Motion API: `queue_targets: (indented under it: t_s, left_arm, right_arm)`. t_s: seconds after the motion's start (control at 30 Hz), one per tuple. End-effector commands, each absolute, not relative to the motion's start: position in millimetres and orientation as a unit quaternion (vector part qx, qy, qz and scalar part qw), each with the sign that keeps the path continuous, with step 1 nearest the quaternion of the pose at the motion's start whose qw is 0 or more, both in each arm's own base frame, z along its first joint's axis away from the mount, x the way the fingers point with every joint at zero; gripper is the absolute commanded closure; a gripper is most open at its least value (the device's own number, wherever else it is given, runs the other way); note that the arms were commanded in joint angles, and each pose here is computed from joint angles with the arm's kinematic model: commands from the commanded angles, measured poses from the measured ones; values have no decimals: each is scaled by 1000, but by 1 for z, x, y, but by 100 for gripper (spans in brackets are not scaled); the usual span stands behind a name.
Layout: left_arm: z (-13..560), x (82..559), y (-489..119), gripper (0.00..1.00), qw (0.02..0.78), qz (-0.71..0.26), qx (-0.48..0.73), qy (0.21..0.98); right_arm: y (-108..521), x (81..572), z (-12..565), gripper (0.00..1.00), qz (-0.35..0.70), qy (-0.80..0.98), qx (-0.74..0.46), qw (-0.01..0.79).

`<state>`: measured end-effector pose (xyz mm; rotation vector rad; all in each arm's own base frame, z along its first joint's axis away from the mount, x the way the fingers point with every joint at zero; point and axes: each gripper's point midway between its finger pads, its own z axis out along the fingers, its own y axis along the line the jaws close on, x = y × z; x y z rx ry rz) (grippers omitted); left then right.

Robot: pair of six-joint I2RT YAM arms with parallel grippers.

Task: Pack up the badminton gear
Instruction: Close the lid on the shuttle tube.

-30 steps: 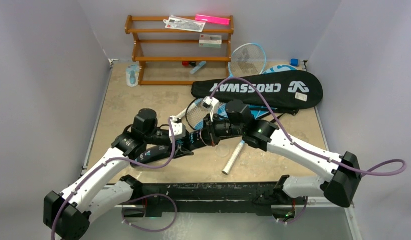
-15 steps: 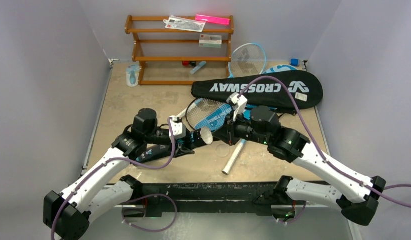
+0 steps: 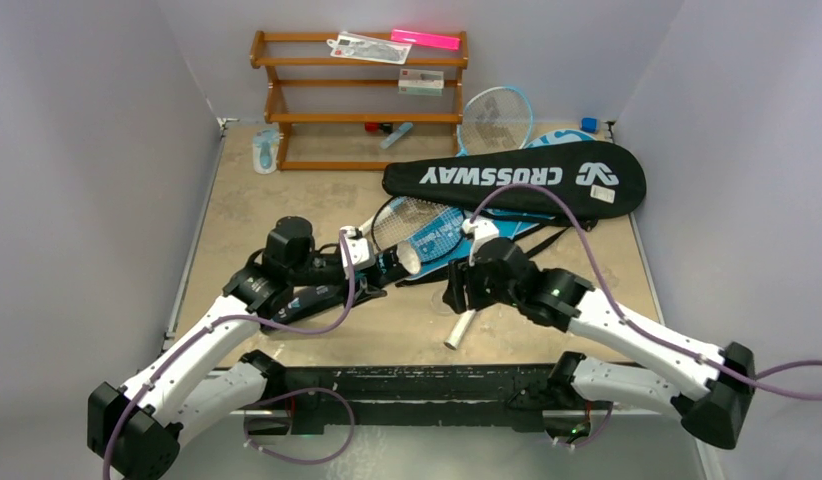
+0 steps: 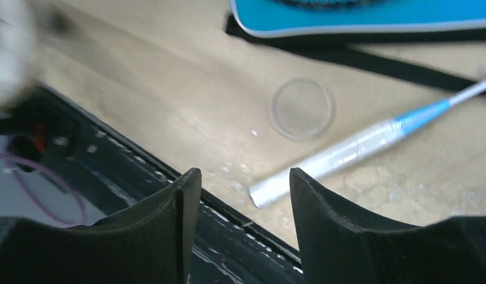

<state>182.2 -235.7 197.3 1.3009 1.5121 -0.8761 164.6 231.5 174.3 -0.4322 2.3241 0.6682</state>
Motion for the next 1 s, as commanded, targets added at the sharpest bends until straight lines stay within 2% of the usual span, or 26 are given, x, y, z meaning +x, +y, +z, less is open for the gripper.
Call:
queue_targets:
  t_s: [0.0, 0.07, 0.2, 0.33, 0.67, 0.97]
  left_arm:
    - [223, 212, -224, 53, 521, -294, 501, 626]
    - [225, 216, -221, 53, 530, -282, 495, 629]
    - [226, 220, -216, 53, 540, -265, 488, 633]
    - [224, 221, -214, 53, 538, -261, 487, 637]
    - [224, 219, -216, 53, 536, -265, 491, 634]
    - [225, 219, -215, 53, 537, -264, 491, 633]
  right_arm:
    - [226, 167, 122, 40, 205, 921, -143, 297]
    - [227, 175, 110, 40, 184, 928, -137, 294]
    - [221, 196, 91, 54, 132, 946, -108, 277]
    - [218, 216, 74, 62, 132, 953, -95, 255]
    - [229, 235, 49, 63, 141, 957, -105, 229]
    - [226, 233, 30, 69, 120, 965, -110, 204]
